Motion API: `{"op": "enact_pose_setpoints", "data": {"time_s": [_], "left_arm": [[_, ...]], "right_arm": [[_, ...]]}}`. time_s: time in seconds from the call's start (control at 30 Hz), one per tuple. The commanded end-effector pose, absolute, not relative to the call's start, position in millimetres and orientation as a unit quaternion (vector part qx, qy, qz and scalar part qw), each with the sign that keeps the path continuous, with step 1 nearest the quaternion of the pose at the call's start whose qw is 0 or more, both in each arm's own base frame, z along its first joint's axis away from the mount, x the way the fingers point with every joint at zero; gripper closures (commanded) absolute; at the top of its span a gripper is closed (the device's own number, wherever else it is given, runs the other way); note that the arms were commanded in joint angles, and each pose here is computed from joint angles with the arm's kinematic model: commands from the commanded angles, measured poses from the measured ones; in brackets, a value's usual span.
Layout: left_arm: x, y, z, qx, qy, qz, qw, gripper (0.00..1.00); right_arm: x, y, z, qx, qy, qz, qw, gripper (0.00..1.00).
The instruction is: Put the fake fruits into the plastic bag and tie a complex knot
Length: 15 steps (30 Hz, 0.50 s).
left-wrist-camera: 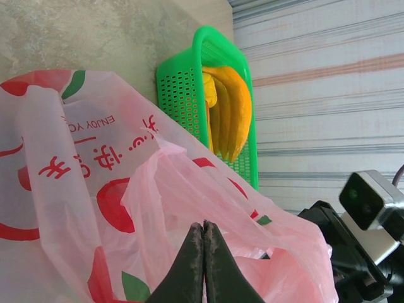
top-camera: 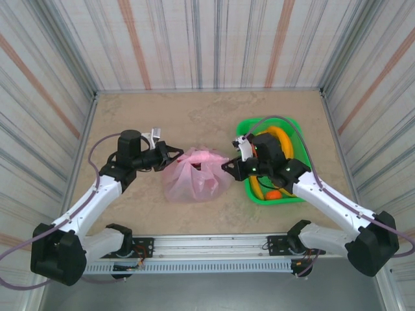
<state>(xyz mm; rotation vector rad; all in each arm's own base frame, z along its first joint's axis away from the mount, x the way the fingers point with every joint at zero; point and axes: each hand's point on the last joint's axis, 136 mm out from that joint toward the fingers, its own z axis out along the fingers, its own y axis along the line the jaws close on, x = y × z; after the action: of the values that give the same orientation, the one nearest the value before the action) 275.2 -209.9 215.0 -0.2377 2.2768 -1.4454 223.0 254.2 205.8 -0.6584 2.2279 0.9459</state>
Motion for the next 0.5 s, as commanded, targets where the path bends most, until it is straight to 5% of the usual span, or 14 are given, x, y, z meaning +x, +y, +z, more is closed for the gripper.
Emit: {"op": "enact_pose_setpoints", "data": {"time_s": [0.0,0.17,0.47], "left_arm": [[274.4,-218.3,229.1,-0.056,0.814,-0.532,0.227,1.00],[274.5,-220.6,231.5,-0.053,0.813,-0.534,0.227,1.00],[274.6,-220.2,229.9,-0.057,0.813,-0.533,0.227,1.00]], "right_arm": [[211.3,243.4,220.2,-0.311,0.822,0.333,0.340,0.59],[209.8,217.0,234.3,-0.355,0.816,0.251,0.380,0.42],[194.8,230.1,264.4,-0.213,0.838,0.384,0.323,0.44]]}}
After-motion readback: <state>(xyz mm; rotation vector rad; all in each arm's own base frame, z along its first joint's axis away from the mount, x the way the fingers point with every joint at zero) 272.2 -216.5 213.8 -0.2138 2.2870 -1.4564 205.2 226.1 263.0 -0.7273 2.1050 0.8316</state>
